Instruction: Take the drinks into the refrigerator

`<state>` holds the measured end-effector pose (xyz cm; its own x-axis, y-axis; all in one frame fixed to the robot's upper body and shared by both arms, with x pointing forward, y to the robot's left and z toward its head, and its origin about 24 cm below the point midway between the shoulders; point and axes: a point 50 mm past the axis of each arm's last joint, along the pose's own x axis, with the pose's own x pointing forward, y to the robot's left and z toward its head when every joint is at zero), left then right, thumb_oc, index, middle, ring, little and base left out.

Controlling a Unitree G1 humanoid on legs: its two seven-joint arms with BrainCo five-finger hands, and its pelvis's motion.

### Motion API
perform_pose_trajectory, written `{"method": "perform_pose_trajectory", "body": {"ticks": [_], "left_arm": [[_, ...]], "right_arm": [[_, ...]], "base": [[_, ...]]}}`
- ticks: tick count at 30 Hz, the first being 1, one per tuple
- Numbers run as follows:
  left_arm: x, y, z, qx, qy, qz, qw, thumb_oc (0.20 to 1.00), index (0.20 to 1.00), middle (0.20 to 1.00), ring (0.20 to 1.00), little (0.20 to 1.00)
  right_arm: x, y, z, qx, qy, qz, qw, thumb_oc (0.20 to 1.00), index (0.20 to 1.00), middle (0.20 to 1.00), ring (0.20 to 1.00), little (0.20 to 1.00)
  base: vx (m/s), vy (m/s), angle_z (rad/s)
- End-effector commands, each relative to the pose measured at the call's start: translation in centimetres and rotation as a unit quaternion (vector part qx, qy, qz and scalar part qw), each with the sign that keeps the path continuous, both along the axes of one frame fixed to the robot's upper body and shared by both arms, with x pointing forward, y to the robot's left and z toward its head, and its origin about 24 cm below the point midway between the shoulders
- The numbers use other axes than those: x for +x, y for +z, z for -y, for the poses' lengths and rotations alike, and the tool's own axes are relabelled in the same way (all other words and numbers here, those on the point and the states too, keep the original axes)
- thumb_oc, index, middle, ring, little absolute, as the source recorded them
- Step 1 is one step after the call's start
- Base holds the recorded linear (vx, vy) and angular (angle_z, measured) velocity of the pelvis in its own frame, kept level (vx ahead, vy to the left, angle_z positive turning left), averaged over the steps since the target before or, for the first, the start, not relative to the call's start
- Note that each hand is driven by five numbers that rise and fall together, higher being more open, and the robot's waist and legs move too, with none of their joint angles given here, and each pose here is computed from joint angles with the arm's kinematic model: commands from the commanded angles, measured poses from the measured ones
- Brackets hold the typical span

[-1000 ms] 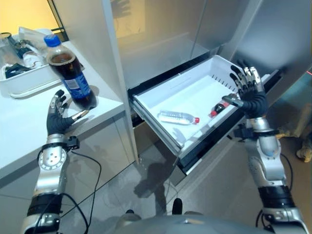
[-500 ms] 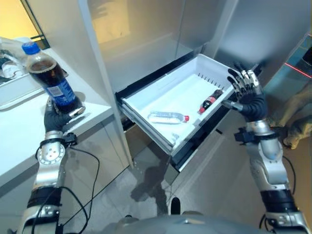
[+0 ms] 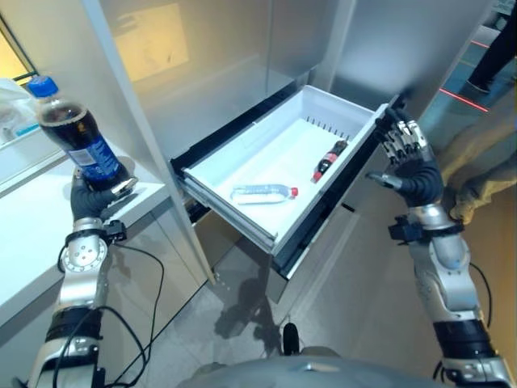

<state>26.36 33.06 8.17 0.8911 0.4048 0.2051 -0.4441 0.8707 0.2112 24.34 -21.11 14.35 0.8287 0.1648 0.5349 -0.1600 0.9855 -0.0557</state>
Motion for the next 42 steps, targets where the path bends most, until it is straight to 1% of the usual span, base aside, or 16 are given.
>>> {"method": "perform_pose_trajectory", "body": {"ticks": [1, 15, 24, 29, 33, 36, 41, 42], "left_arm": [[2.3, 3.8, 0.4, 0.037, -0.028, 0.062, 0.997, 0.200, 0.200, 0.200, 0.200, 0.200], [1.9, 3.5, 0.8, 0.017, -0.024, 0.081, 0.996, 0.200, 0.200, 0.200, 0.200, 0.200], [0.3, 4.1, 2.1, -0.007, -0.046, 0.136, 0.990, 0.200, 0.200, 0.200, 0.200, 0.200], [-1.4, 4.5, 3.0, -0.019, -0.073, 0.172, 0.982, 0.200, 0.200, 0.200, 0.200, 0.200], [-2.9, 5.2, 3.8, -0.033, -0.112, 0.204, 0.972, 0.200, 0.200, 0.200, 0.200, 0.200], [-3.9, 5.5, 4.6, -0.065, -0.156, 0.226, 0.959, 0.200, 0.200, 0.200, 0.200, 0.200], [-5.1, 6.6, 6.2, -0.110, -0.233, 0.273, 0.927, 0.200, 0.200, 0.200, 0.200, 0.200], [-5.1, 6.6, 6.2, -0.110, -0.233, 0.273, 0.927, 0.200, 0.200, 0.200, 0.200, 0.200]], "right_arm": [[-0.9, 3.6, -0.4, 0.008, 0.021, 0.093, 0.995, 1.000, 1.000, 1.000, 1.000, 1.000], [-1.2, 3.1, -0.3, 0.012, 0.014, 0.086, 0.996, 1.000, 1.000, 1.000, 1.000, 1.000], [-1.3, 2.7, 0.1, 0.017, -0.005, 0.081, 0.997, 1.000, 1.000, 1.000, 1.000, 1.000], [-1.3, 2.6, 0.6, 0.015, -0.020, 0.081, 0.996, 1.000, 1.000, 1.000, 1.000, 1.000], [-1.4, 2.5, 1.1, 0.007, -0.035, 0.080, 0.996, 1.000, 1.000, 1.000, 1.000, 1.000], [-1.5, 2.4, 1.5, 0.001, -0.042, 0.078, 0.996, 1.000, 1.000, 1.000, 1.000, 1.000], [-1.5, 2.5, 2.0, -0.004, -0.051, 0.080, 0.995, 1.000, 1.000, 1.000, 1.000, 1.000], [-1.5, 2.5, 2.0, -0.004, -0.051, 0.080, 0.995, 1.000, 1.000, 1.000, 1.000, 1.000]], "base": [[-0.01, 0.009, -0.15], [-0.01, 0.002, -0.04], [0.00, 0.000, 0.00], [0.00, -0.012, 0.04], [0.01, -0.012, 0.07], [0.00, -0.015, 0.16], [0.00, -0.008, 0.13], [0.00, -0.006, 0.16]]}}
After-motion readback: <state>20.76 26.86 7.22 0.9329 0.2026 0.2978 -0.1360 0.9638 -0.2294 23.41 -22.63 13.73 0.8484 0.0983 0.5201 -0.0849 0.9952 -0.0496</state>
